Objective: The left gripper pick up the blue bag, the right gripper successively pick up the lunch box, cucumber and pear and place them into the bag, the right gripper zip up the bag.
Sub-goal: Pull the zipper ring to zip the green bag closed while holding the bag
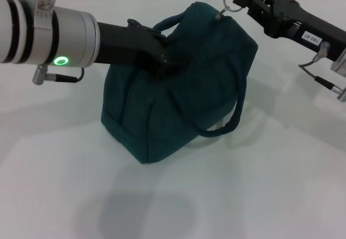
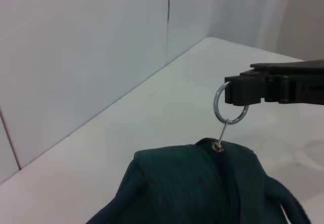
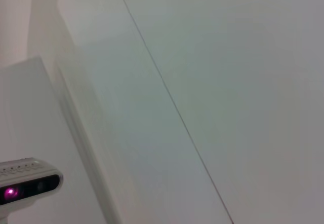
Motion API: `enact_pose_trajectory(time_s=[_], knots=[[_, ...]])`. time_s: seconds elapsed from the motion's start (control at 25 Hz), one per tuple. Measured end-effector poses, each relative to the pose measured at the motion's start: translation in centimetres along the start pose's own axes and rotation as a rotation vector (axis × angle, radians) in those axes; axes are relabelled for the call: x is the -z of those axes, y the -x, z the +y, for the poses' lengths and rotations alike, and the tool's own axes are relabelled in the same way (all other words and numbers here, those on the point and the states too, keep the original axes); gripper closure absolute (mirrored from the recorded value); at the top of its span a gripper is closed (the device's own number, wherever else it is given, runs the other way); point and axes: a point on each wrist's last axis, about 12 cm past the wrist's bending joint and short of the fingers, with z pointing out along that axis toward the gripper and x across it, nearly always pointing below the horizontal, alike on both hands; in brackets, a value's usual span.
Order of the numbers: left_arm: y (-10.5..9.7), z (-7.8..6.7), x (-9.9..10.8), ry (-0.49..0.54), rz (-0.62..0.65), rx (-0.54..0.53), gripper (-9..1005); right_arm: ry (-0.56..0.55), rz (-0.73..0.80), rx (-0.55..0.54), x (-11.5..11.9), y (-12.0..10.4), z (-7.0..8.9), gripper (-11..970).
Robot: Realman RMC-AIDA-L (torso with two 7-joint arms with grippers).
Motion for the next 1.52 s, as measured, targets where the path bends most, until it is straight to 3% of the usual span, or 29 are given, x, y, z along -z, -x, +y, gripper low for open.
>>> enact_pose_trajectory(time_s=[0.2, 0.56, 0.88, 1.52], knots=[[0.0, 0.1, 0.0, 0.013, -0.011, -0.008, 667, -0.004, -0.019, -0.011, 0.4, 0.1, -0.1, 941], [0.2, -0.4, 0.5, -0.011, -0.092, -0.058, 813, -0.051, -0.077, -0.088, 1.8, -0.2, -0.8, 941], [0.5, -0.6, 0.6, -0.014, -0.127, -0.072, 888, -0.075, -0.109, -0.163, 2.4, -0.5, -1.1, 940], [1.1, -0.9, 0.7, -0.018, -0.222, -0.111, 937, -0.191, -0.167, -0.566, 4.1, -2.1, -2.2, 940]])
